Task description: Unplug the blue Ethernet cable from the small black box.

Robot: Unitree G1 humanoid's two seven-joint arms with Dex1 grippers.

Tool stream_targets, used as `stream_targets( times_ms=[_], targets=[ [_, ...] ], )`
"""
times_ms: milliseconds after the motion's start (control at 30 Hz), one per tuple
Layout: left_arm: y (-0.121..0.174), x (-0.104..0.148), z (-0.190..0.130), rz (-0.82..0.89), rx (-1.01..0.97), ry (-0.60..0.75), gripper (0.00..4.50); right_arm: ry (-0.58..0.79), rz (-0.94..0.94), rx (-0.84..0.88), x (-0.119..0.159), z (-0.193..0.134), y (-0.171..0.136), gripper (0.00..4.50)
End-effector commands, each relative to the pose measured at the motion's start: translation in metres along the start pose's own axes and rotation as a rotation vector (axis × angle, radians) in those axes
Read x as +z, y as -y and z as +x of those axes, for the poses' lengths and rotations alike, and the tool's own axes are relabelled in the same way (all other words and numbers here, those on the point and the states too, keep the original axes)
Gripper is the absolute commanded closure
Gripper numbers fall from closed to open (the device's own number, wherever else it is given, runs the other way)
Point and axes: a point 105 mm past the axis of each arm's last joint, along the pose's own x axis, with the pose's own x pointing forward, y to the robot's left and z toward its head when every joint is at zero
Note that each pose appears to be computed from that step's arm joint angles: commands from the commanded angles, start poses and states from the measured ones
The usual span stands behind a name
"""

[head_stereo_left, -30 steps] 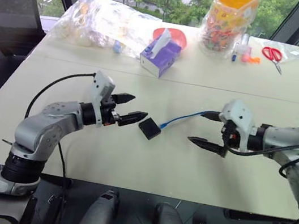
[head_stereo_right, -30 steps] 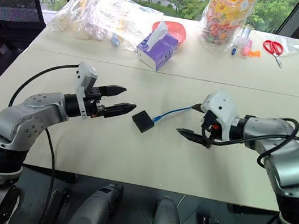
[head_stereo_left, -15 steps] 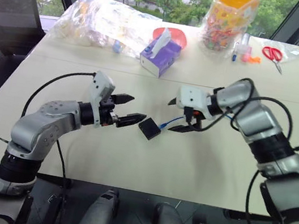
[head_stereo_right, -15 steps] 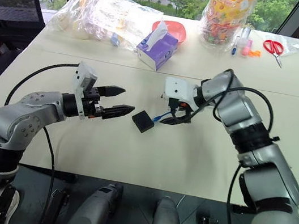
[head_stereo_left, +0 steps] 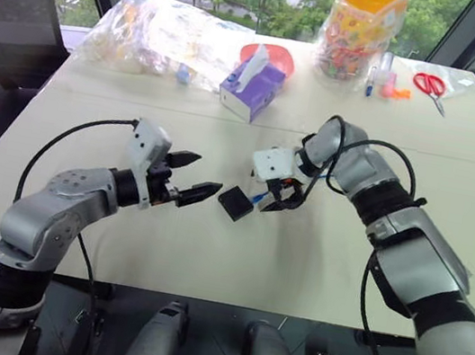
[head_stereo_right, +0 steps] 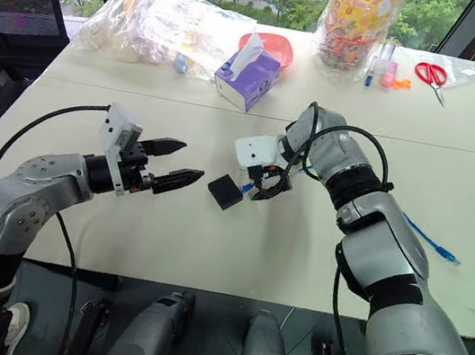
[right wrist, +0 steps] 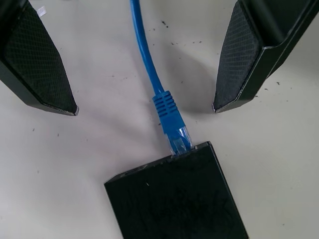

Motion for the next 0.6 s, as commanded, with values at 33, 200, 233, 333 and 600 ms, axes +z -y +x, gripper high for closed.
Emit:
stream_targets(
  times_ms=[33, 200, 233, 333, 600],
  targets=[
    [0.001, 0.011, -0.005, 0.045, 0.010, 0.036, 0.00, -0.001, -0.049, 0.008, 0.009, -0.002, 0.005, 0.53],
    [0.000, 0.011, -0.006, 0.051, 0.020, 0.037, 0.00, 0.005, -0.070, 0.051, 0.014, 0.004, 0.002, 2.97],
    [0.000, 0.011, -0.006, 0.052, 0.023, 0.038, 0.00, 0.002, -0.073, 0.059, 0.014, 0.006, 0.001, 3.47],
    [-0.001, 0.011, -0.006, 0.053, 0.026, 0.040, 0.00, -0.007, -0.097, 0.053, 0.015, 0.009, 0.001, 4.44],
    [-0.003, 0.009, -0.003, 0.012, 0.029, 0.053, 0.00, 0.034, -0.225, -0.394, 0.022, -0.022, 0.036, 4.44]
  ],
)
